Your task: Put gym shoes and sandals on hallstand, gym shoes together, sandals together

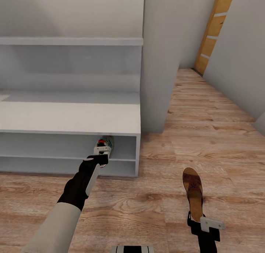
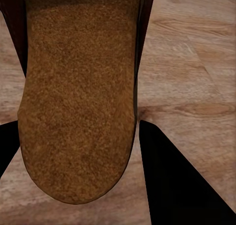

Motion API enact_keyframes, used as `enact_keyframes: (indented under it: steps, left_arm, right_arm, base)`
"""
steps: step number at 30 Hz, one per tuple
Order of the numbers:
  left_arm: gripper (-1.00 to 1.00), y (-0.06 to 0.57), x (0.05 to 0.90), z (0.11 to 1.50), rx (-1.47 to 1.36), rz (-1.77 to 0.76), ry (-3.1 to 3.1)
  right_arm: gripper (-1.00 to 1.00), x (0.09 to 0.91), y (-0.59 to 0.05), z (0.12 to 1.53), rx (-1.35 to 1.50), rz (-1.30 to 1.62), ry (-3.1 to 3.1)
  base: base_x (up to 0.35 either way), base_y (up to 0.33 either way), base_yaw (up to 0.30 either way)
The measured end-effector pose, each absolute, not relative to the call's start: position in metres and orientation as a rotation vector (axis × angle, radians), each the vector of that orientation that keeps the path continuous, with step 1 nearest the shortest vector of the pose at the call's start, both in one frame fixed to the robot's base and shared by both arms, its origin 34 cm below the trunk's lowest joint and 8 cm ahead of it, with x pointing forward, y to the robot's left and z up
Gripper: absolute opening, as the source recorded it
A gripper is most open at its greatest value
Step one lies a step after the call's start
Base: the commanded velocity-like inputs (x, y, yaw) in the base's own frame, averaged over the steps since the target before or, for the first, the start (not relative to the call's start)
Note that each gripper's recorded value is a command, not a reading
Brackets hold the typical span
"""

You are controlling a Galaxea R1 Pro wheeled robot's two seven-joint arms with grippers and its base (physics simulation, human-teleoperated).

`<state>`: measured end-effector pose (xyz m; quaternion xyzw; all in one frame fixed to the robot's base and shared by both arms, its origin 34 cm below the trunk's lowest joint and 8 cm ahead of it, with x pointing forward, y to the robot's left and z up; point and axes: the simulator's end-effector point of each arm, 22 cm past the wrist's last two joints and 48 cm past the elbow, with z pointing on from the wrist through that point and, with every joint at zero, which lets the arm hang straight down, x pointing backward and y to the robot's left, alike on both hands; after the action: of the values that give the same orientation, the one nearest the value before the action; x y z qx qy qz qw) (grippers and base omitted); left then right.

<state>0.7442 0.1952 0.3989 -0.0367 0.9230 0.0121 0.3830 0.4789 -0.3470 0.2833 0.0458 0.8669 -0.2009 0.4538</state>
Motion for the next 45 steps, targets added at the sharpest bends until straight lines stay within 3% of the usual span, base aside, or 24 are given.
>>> enact_keyframes:
  steps: [45]
  left_arm:
    - [-1.00,0.1954,0.7450,0.3907,-0.095,0.032,2.371]
  right_arm:
    - [-1.00,0.4790,-0.3473,0.2835,0.115,-0.496,2.139]
  base:
    - [0.020,0.000,0.000]
